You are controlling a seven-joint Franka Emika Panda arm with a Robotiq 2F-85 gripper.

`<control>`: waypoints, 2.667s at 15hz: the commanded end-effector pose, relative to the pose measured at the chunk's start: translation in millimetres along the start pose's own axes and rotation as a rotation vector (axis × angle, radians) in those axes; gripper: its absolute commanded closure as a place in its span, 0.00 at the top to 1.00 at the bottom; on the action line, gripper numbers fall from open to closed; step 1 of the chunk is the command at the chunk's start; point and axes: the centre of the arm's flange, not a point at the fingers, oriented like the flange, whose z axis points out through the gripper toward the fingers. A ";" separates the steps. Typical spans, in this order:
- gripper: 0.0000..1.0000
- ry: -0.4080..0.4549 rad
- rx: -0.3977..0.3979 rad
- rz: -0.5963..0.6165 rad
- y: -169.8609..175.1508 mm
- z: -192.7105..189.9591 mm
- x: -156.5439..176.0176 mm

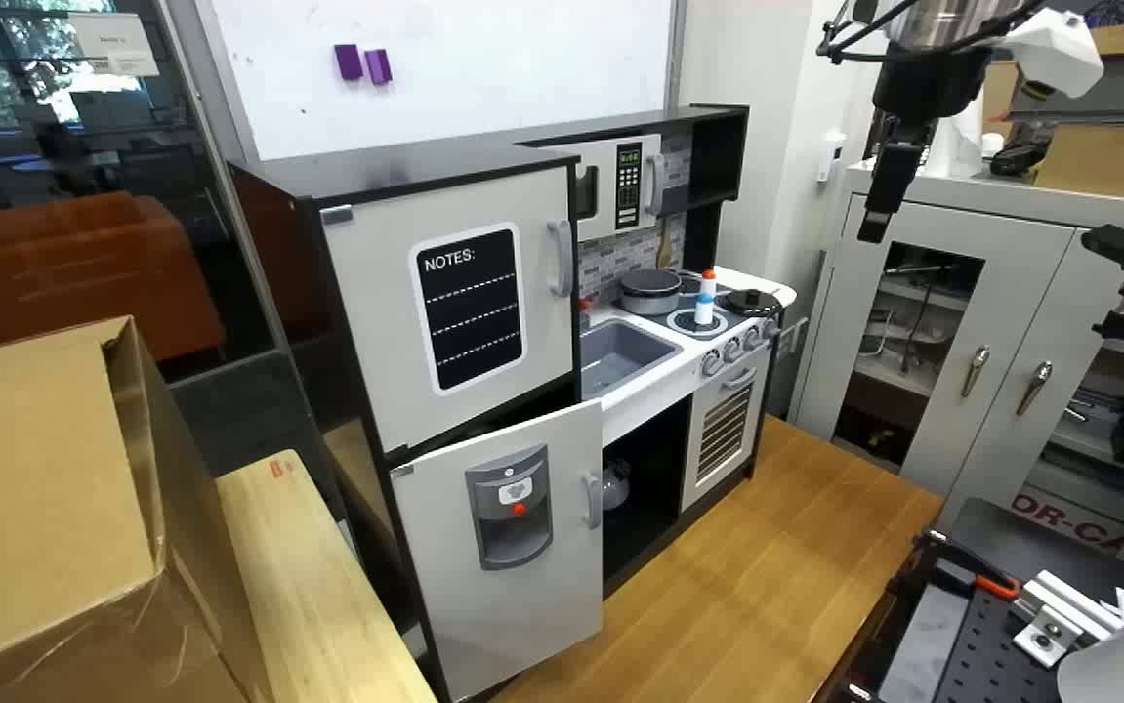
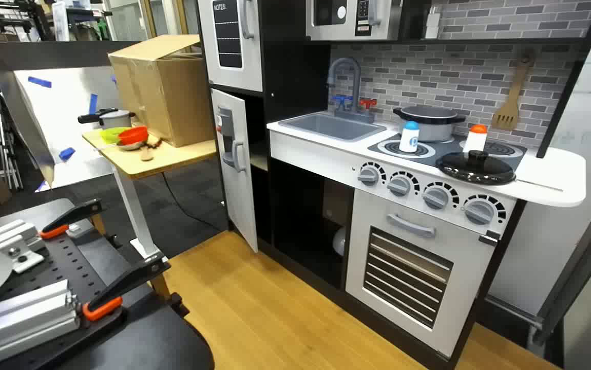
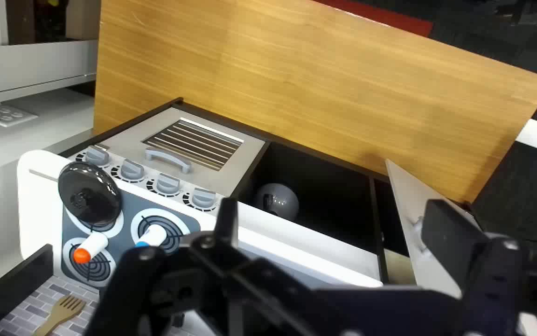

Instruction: Close the microwave door

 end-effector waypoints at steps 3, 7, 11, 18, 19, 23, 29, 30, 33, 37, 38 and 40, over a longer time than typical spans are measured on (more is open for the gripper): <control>1.00 0.000 0.000 0.000 0.0 -0.1 0.0; 1.00 0.000 0.000 0.000 0.0 -0.1 0.0; 1.00 0.000 0.000 0.000 0.0 -0.1 0.0; 1.00 0.087 -0.195 -0.061 0.3 1.0 26.9; 1.00 0.116 -0.243 -0.071 -0.7 -0.1 35.4; 1.00 0.178 -0.313 -0.026 -29.9 7.1 84.3; 1.00 0.173 -0.248 0.073 -78.3 13.0 117.5; 1.00 0.167 -0.239 0.095 -84.7 11.8 127.8; 1.00 0.149 -0.232 0.118 -83.5 13.3 136.4; 1.00 0.148 -0.231 0.121 -82.3 13.2 136.1; 1.00 0.148 -0.231 0.121 -82.3 13.2 136.1; 1.00 0.148 -0.231 0.122 -82.3 13.3 136.1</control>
